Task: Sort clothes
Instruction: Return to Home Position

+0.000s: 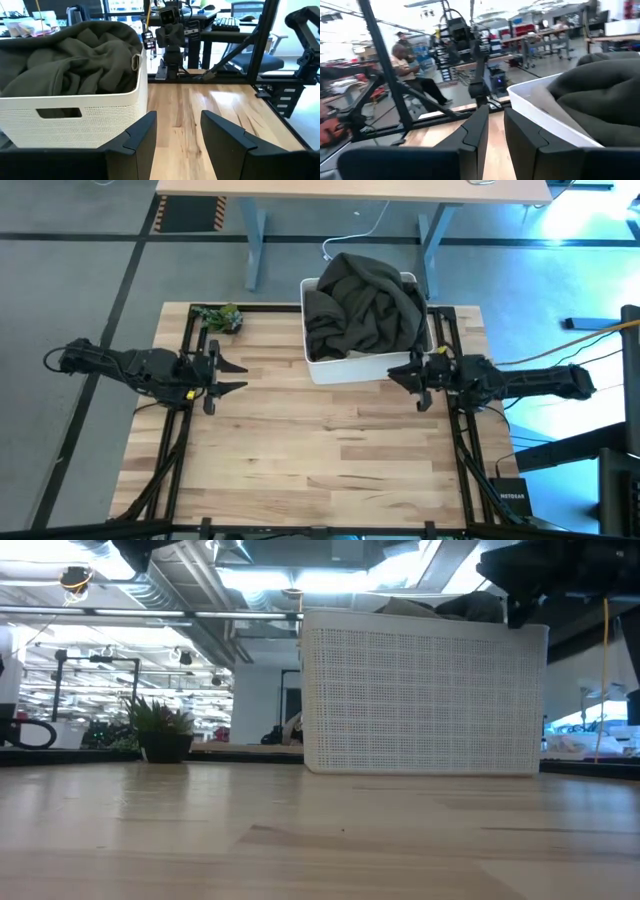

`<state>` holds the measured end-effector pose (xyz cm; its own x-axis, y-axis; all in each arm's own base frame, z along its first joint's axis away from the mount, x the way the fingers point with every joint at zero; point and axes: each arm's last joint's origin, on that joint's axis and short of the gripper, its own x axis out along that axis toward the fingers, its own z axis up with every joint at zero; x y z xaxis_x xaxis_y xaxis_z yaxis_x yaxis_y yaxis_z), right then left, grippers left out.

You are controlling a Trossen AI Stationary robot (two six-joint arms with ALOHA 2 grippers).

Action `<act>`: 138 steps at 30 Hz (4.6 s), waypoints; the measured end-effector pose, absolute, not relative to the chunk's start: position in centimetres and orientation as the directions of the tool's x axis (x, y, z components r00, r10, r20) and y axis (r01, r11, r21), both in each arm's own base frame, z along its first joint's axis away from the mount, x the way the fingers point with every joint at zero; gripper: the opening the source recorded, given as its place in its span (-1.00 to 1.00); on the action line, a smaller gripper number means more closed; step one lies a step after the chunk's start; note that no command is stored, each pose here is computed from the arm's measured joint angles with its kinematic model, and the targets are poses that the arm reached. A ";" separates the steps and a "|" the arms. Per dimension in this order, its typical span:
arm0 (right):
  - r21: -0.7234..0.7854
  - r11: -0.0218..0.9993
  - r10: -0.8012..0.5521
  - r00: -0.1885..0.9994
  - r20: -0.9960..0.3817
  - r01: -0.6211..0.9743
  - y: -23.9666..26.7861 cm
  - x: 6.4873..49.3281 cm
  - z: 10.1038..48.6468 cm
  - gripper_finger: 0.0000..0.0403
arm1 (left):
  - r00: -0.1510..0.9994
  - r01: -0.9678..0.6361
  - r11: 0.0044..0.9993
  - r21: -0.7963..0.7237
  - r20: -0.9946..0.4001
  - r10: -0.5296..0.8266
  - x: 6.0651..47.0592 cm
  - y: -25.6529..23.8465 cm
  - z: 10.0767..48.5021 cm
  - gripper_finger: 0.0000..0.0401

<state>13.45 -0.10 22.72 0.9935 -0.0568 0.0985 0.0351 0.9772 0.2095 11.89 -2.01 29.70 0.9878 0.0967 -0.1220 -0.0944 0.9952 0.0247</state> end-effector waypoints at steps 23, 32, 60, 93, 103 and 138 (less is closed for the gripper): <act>0.077 0.992 0.090 0.985 0.150 -0.102 -0.8 11.1 19.5 -0.61 | 0.987 -0.099 0.995 -0.006 -0.131 0.097 10.8 -1.7 29.6 -0.26; 0.051 0.985 0.149 0.968 0.202 -0.162 -0.4 10.3 19.1 -0.61 | 0.987 -0.103 0.994 -0.037 -0.126 0.098 9.9 -1.5 29.6 -0.26; 0.160 0.987 0.008 0.999 -0.035 -0.002 -0.6 10.0 17.8 -0.61 | 0.985 -0.142 0.989 -0.049 -0.102 0.136 9.8 -1.4 29.8 -0.26; 0.124 0.992 0.031 0.999 0.030 -0.035 -0.5 9.7 16.8 -0.61 | 0.996 0.034 0.999 -0.015 0.089 -0.032 10.8 -1.7 22.0 -0.26; 0.137 0.990 0.028 0.999 0.033 -0.032 -0.5 9.7 16.9 -0.61 | 0.988 -0.124 0.986 -0.111 0.077 0.133 10.8 0.0 18.3 -0.26; 0.136 0.986 0.092 0.995 0.041 -0.097 -0.3 9.7 16.9 -0.61 | 0.989 -0.142 0.977 -0.158 0.017 0.146 9.8 0.8 16.8 -0.26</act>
<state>9.74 -0.32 16.94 0.9949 0.0923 0.0407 -0.0970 0.9860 0.1358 9.76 0.84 16.77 0.9891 0.1463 0.0172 -0.1418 0.9772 -0.1578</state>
